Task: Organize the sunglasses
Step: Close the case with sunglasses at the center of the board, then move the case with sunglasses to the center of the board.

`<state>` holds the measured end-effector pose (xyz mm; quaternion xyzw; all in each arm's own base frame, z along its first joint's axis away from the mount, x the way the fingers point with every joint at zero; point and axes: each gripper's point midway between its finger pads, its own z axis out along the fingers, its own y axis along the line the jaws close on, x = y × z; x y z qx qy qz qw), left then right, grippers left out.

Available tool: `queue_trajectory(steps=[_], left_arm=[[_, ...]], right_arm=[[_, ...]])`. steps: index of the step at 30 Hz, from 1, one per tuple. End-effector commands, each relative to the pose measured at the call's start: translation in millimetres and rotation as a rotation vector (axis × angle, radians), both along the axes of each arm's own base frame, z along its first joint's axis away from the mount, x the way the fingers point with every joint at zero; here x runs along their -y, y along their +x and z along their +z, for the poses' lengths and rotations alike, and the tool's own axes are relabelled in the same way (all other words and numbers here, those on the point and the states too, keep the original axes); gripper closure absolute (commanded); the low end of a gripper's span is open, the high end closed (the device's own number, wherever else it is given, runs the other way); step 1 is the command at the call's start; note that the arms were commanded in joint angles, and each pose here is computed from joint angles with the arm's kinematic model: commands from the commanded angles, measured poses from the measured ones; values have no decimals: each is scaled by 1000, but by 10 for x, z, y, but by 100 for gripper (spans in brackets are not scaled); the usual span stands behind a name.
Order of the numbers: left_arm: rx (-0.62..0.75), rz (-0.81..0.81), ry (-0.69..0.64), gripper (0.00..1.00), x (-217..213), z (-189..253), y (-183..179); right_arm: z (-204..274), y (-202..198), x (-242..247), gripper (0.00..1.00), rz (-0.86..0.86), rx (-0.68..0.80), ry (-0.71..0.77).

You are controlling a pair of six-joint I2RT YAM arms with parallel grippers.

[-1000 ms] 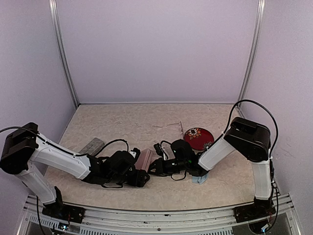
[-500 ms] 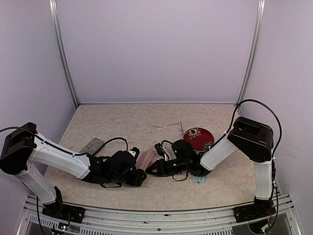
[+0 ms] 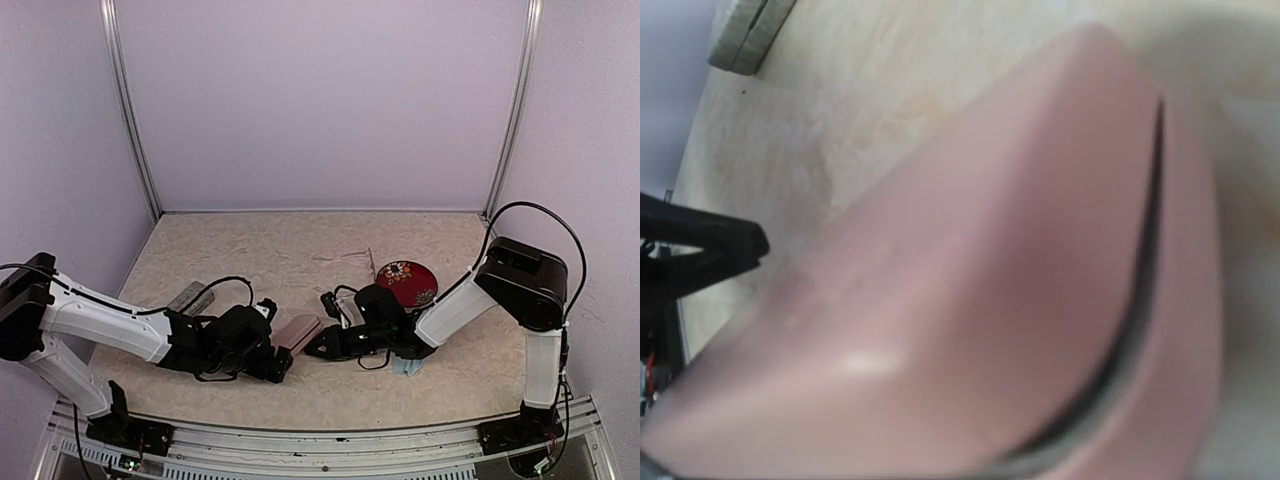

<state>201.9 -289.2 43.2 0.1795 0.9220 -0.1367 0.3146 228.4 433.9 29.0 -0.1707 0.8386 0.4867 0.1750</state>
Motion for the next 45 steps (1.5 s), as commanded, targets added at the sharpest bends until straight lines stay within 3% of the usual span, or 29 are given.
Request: queue_trajectory(steps=[1,8,13,20,24,29,37,45], left_arm=[[9,-43,-22,1,41,92,-51],[16,-116,-134,1,230,338,-111],[39,-119,-122,3,343,337,10],[60,-161,-68,31,717,211,200],[40,-180,-27,42,808,47,228],[24,-138,77,47,637,-222,226],[50,27,253,49,-67,-429,258],[95,135,244,43,-438,-255,347]], right_arm=[[-187,-6,232,75,-40,-31,-86],[-128,15,488,75,-84,7,-170],[-61,74,718,76,-135,63,-281],[57,131,1065,76,-204,104,-357],[61,119,1204,76,-230,98,-360],[36,92,1277,76,-241,89,-362],[82,167,1275,76,-240,97,-362],[293,302,1344,75,-273,139,-366]])
